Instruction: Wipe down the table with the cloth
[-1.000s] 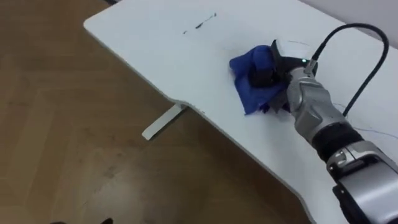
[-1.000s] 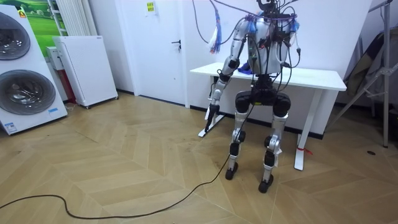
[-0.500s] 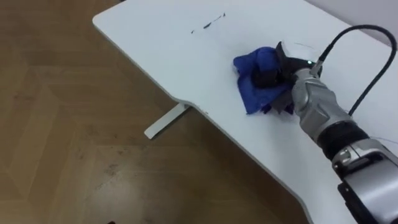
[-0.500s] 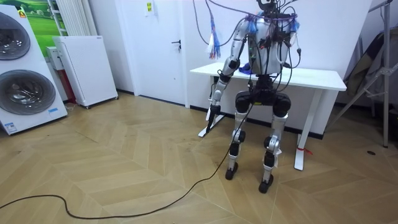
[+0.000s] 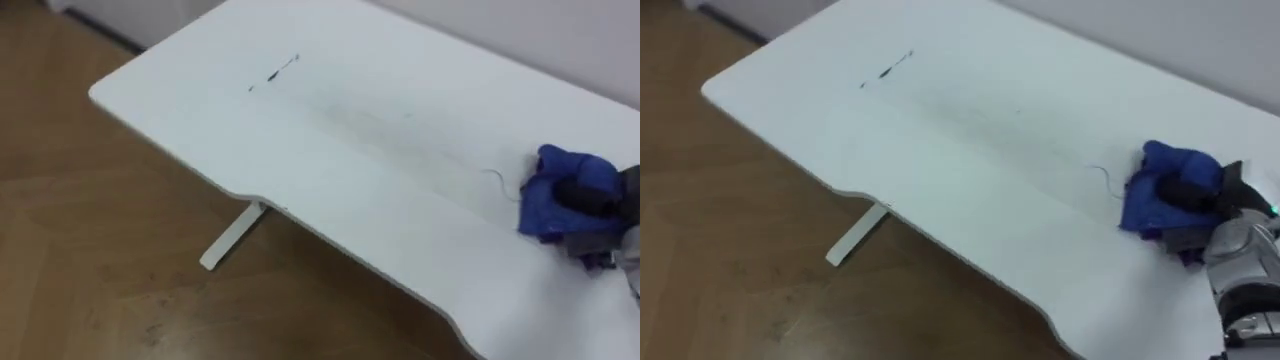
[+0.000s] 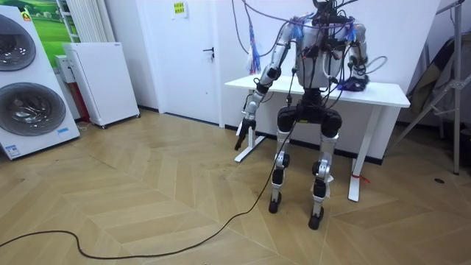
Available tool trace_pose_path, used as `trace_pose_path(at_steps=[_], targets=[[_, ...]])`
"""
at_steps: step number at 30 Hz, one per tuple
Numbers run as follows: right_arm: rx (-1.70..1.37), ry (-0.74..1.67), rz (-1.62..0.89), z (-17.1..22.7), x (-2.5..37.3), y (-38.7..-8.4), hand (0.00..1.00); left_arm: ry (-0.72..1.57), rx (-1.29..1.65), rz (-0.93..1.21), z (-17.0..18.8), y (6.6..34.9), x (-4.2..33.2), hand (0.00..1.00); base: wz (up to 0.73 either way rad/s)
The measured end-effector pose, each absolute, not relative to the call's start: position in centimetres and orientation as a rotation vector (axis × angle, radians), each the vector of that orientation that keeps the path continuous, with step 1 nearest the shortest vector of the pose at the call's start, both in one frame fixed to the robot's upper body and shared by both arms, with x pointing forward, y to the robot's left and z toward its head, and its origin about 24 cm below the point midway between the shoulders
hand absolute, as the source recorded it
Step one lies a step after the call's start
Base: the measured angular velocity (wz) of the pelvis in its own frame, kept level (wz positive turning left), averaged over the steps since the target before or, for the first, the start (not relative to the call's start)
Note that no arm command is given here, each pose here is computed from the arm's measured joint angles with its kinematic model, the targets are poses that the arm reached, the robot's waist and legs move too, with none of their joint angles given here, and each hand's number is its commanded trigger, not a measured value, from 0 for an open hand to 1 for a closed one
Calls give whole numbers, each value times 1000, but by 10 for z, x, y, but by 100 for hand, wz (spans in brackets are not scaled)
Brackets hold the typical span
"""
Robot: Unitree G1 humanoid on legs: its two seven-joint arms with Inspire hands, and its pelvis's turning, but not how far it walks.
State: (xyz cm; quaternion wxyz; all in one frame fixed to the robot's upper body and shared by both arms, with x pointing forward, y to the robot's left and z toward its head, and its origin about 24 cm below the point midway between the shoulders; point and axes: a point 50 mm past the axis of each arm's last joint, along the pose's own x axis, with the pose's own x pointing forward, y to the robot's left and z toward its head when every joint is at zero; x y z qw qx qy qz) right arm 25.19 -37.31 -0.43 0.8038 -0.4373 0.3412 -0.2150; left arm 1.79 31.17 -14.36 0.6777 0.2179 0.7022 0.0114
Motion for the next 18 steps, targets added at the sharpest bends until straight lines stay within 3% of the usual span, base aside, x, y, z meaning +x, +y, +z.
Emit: trace_pose_path(at_steps=[7, 18], targets=[[-935, 836, -512, -19, 224, -384, 100, 1485, 492, 32, -141, 310, 50, 0, -31], [-960, 867, -525, -22, 219, -384, 100, 1535, 479, 48, -142, 310, 39, 0, -3]])
